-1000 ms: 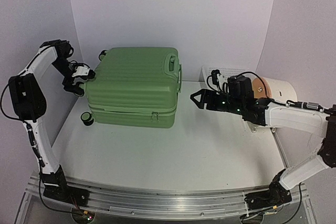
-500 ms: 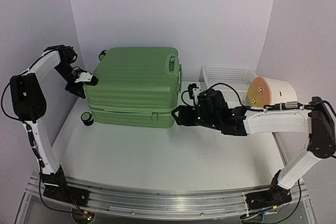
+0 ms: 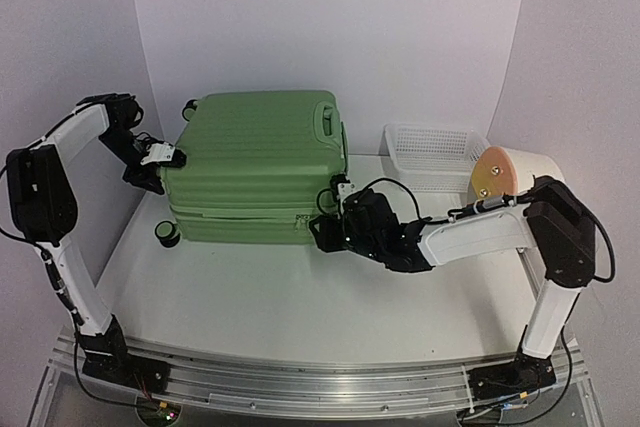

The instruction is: Open, take out, and arrange the luggage

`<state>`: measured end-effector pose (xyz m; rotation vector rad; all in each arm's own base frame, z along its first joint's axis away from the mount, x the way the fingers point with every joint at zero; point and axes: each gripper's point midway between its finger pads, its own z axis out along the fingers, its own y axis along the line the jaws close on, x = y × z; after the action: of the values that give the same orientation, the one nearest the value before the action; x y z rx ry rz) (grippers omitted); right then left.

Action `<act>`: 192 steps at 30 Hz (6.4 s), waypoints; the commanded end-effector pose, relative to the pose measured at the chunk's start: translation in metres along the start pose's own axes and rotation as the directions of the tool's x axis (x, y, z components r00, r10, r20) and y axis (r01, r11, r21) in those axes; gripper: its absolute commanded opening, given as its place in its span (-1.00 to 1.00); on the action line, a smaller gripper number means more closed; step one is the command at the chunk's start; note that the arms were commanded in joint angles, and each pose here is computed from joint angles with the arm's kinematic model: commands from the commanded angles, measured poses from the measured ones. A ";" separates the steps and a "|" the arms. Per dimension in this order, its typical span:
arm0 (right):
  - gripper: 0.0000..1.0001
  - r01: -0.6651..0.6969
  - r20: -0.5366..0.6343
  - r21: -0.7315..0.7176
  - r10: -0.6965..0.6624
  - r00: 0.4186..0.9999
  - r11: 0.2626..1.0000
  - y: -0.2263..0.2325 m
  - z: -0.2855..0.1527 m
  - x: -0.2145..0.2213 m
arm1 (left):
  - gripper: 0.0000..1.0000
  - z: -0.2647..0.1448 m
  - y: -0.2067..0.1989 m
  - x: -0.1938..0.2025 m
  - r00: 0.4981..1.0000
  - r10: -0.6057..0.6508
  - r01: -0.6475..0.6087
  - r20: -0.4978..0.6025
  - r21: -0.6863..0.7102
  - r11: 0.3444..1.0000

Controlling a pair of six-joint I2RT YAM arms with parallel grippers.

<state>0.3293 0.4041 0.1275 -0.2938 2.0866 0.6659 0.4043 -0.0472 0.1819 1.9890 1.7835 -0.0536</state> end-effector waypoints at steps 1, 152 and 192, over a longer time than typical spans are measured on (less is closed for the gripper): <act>-0.21 -0.019 0.078 -0.025 0.021 0.997 1.000 0.014 0.018 -0.015 | -1.00 -0.010 -0.055 -0.039 0.991 -0.020 -0.005 0.135 0.183 0.983; -1.00 0.621 0.446 -0.012 -0.551 0.705 0.784 -0.123 0.119 -0.229 | -1.00 -0.035 -0.062 -0.044 0.975 0.159 -0.177 0.156 0.104 0.979; -1.00 0.612 0.515 -0.094 -0.488 0.705 0.785 0.007 0.027 -0.148 | -0.20 0.019 0.182 0.037 0.578 -0.704 0.787 0.412 -0.510 0.347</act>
<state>0.4830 0.3734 0.1201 -0.8338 1.6546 0.4175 0.5771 0.0067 0.2180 0.4721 2.1252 0.1680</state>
